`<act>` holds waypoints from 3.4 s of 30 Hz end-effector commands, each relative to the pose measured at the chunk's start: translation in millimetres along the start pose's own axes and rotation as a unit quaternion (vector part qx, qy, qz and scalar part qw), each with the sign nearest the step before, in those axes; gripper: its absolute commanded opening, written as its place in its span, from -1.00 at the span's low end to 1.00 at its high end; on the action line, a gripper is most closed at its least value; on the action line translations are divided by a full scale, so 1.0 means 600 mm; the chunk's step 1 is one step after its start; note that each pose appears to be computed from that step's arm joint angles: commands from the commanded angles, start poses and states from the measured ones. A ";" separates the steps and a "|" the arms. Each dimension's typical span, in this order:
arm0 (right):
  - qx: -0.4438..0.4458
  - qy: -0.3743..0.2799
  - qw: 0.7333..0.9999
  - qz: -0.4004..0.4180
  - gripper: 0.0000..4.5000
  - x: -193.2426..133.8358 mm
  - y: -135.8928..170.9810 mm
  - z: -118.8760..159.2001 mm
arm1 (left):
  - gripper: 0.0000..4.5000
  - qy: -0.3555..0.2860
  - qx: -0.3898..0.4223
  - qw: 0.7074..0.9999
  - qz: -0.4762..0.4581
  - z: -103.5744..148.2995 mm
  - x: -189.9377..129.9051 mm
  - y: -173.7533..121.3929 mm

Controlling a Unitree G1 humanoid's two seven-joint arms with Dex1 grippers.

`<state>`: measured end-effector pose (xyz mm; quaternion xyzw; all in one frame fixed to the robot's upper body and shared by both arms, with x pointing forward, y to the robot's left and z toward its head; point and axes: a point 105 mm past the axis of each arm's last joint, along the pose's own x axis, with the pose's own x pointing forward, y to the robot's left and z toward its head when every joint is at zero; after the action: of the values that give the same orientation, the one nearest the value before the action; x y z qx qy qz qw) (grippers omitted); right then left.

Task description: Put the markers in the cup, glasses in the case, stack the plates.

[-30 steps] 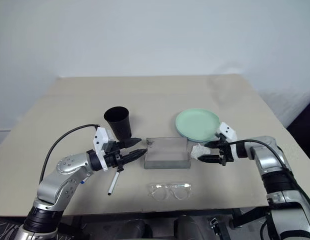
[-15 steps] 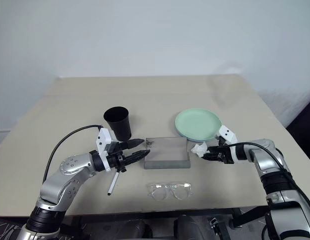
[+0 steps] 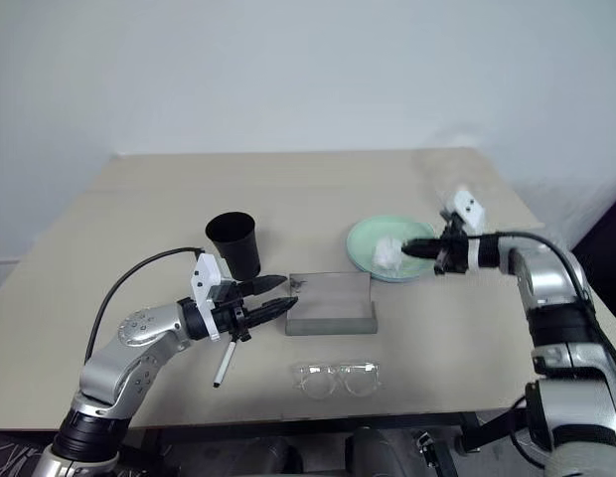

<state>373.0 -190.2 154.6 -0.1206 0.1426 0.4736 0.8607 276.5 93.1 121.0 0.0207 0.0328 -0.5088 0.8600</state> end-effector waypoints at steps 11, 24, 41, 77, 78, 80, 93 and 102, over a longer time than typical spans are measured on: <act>-0.033 0.072 0.987 -0.142 -0.58 0.052 -0.084 -0.044 | 0.07 -0.020 0.027 0.999 0.000 0.025 0.006 0.002; -0.017 0.030 0.994 -0.102 0.59 0.034 -0.076 -0.034 | 0.07 -0.012 0.026 0.999 -0.016 0.027 0.002 -0.004; -0.040 0.001 0.986 0.164 0.59 -0.009 0.078 -0.042 | 0.07 0.084 0.037 0.980 -0.178 0.009 0.044 -0.061; -0.062 0.072 0.975 0.202 0.59 -0.045 0.163 -0.102 | 0.07 0.236 0.042 0.889 -0.390 -0.049 0.104 -0.087; -0.061 0.071 0.975 0.201 0.59 -0.045 0.165 -0.102 | 0.07 0.237 0.042 0.888 -0.393 -0.049 0.104 -0.088; -0.058 0.068 0.976 0.197 0.59 -0.044 0.168 -0.102 | 0.07 0.240 0.041 0.885 -0.397 -0.051 0.105 -0.089; -0.044 0.056 0.984 0.165 0.59 -0.042 0.173 -0.108 | 0.07 0.263 0.052 0.871 -0.411 -0.072 0.119 -0.091; -0.042 0.053 0.986 0.151 0.60 -0.039 0.168 -0.113 | -0.80 0.262 0.060 0.870 -0.415 -0.077 0.128 -0.098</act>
<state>262.4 -178.3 81.8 -0.1532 0.2092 0.6008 0.7562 255.4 4.8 57.4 0.1726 0.2522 -0.7930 0.5271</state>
